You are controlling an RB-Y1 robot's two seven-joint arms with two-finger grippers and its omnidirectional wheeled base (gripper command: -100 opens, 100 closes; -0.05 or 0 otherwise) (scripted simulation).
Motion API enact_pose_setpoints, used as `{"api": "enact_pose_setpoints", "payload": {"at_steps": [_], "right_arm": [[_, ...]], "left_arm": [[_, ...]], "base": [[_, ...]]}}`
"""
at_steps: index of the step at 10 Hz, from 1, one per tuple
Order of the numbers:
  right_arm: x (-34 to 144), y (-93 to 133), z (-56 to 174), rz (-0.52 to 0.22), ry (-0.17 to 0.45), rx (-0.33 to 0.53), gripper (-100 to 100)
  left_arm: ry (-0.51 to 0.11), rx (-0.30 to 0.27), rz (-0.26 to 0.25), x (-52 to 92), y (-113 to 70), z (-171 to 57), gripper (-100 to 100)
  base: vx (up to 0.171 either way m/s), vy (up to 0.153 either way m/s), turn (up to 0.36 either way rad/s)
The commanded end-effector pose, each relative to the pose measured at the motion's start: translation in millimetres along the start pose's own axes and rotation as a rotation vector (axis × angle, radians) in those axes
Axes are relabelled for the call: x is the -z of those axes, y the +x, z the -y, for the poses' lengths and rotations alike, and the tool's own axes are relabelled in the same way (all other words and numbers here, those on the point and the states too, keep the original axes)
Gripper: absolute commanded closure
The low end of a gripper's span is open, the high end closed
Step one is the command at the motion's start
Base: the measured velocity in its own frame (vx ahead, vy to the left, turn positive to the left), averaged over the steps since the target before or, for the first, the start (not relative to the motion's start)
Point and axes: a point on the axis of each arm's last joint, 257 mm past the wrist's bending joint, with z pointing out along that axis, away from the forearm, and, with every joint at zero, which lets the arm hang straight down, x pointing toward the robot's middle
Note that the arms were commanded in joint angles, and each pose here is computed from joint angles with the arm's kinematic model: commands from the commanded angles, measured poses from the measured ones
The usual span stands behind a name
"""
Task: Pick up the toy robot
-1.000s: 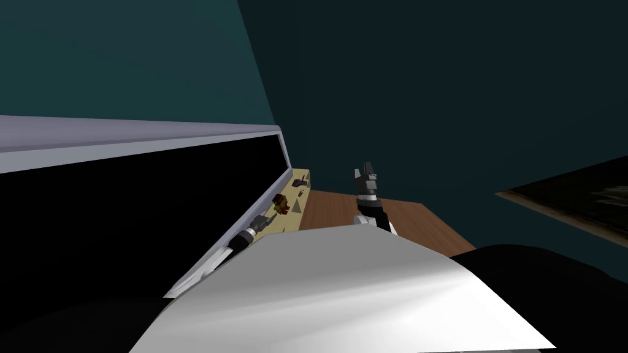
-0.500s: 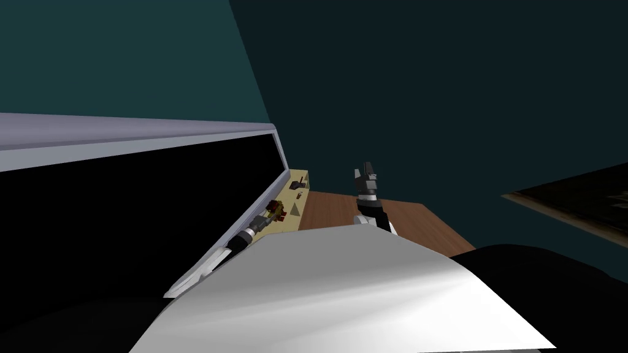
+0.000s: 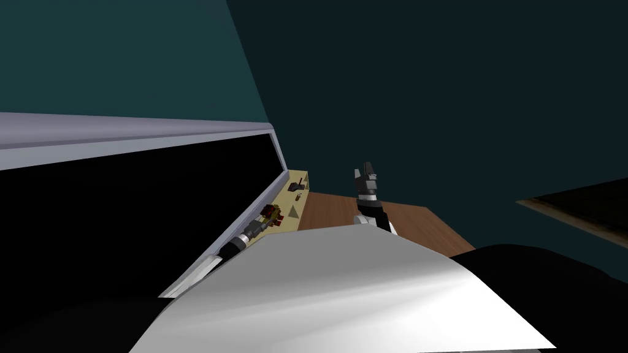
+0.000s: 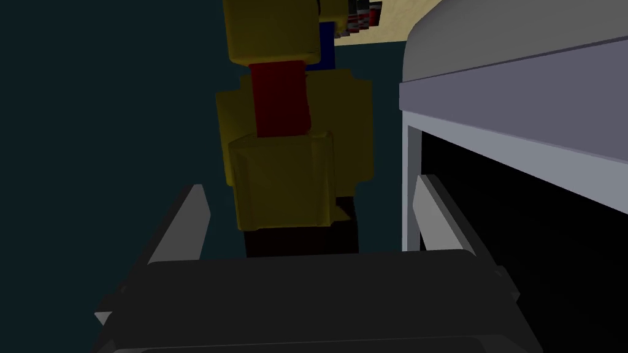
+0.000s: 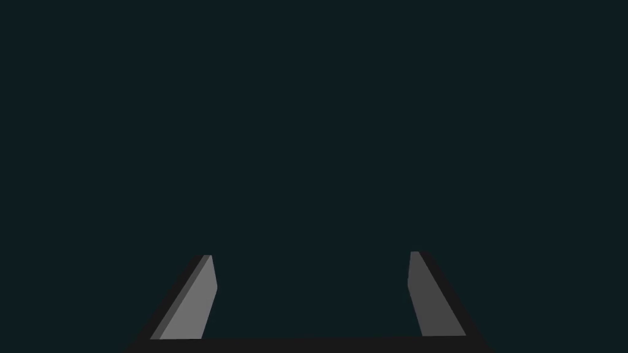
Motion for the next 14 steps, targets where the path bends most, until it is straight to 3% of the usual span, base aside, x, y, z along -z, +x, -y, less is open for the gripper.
{"api": "enact_pose_setpoints", "payload": {"at_steps": [1, 3, 4, 6, 7, 9, 10, 13, 14], "right_arm": [[0.0, 0.0, 0.0, 0.0, 0.0, 0.0, 0], [0.0, 0.0, 0.0, 0.0, 0.0, 0.0, 0], [0.0, 0.0, 0.0, 0.0, 0.0, 0.0, 0], [0.0, 0.0, 0.0, 0.0, 0.0, 0.0, 0], [0.0, 0.0, 0.0, 0.0, 0.0, 0.0, 0], [0.0, 0.0, 0.0, 0.0, 0.0, 0.0, 0], [0.0, 0.0, 0.0, 0.0, 0.0, 0.0, 0], [0.0, 0.0, 0.0, 0.0, 0.0, 0.0, 0], [0.0, 0.0, 0.0, 0.0, 0.0, 0.0, 0]], "left_arm": [[-0.012, -0.007, -0.018, 16.6, 14.1, -12.2, -100], [0.026, -0.002, -0.002, 19.1, 13.1, -3.5, -100], [0.0, -0.009, -0.024, 35.8, 27.5, -18.4, -100], [0.039, -0.004, -0.006, 38.4, 25.3, -9.4, -100], [0.01, -0.011, -0.026, 55.8, 38.1, -23.8, -100], [0.046, -0.006, -0.008, 58.8, 36.2, -15.5, -100], [0.015, -0.014, -0.026, 76.6, 47.1, -29.4, -100], [0.059, -0.008, -0.001, 80.4, 43.8, -19.0, -100], [0.032, -0.016, -0.014, 99.4, 53.1, -31.1, -100]], "base": [[0.11, -0.037, 0.049], [0.089, -0.044, 0.021], [0.083, -0.05, 0.053], [0.081, -0.046, 0.02], [0.113, -0.053, 0.067], [0.077, -0.045, 0.013], [0.108, -0.069, 0.055], [0.052, -0.03, 0.011], [0.069, -0.05, 0.055]]}}
